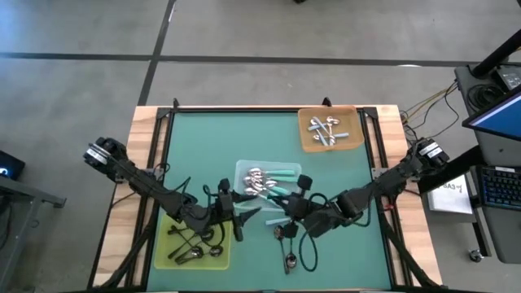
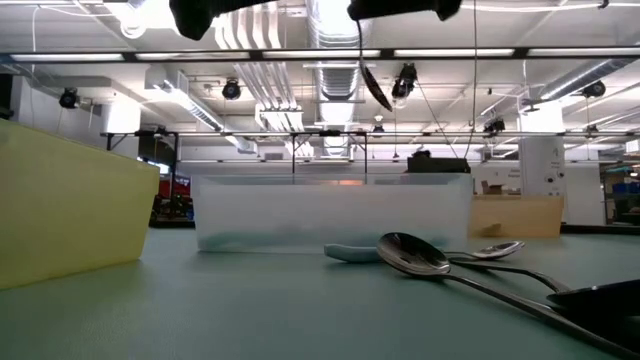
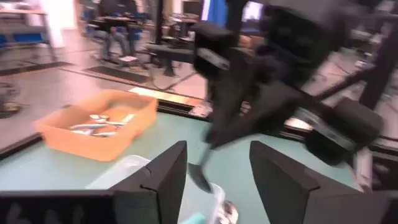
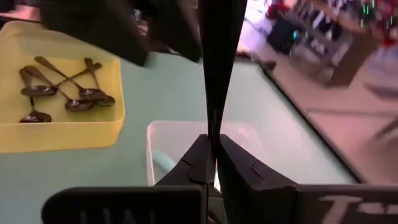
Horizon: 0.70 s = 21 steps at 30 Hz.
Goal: Sort silverware by color (type)
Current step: Put the black spoon into the yellow bin
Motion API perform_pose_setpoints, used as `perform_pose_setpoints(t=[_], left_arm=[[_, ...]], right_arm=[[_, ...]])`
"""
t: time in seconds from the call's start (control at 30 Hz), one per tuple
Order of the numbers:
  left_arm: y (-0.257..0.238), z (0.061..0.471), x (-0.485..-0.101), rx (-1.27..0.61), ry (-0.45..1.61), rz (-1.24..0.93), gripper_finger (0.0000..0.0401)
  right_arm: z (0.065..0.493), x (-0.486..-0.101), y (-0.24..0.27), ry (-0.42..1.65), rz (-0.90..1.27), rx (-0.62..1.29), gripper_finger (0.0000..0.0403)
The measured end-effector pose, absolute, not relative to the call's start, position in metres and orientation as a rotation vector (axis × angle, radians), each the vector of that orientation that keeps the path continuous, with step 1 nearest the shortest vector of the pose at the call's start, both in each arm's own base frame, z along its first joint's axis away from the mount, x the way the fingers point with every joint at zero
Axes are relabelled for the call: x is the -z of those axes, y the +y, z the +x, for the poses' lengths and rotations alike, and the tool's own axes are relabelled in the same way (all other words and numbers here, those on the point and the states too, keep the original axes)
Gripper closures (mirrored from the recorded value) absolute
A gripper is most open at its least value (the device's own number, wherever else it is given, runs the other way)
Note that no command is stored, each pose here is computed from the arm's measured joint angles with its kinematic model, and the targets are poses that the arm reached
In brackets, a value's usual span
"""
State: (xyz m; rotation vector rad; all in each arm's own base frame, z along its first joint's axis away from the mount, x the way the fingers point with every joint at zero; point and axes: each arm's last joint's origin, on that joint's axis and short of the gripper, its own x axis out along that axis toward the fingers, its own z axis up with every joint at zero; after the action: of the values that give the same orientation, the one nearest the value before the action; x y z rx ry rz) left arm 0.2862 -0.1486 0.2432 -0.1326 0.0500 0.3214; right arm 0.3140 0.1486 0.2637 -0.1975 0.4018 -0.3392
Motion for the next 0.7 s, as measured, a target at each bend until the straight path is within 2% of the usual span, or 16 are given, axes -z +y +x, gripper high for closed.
perform_pose_setpoints(t=[0.3, 0.7], left_arm=[[-0.145, 0.288, -0.247, -0.341, 0.015, -0.160, 0.0230], [-0.145, 0.289, -0.249, -0.315, -0.005, -0.178, 0.0232]], right_arm=[[0.327, -0.257, 0.146, 0.399, -0.364, 0.317, 0.0394], [0.346, -0.260, 0.142, 0.408, -0.446, 0.326, 0.0394]])
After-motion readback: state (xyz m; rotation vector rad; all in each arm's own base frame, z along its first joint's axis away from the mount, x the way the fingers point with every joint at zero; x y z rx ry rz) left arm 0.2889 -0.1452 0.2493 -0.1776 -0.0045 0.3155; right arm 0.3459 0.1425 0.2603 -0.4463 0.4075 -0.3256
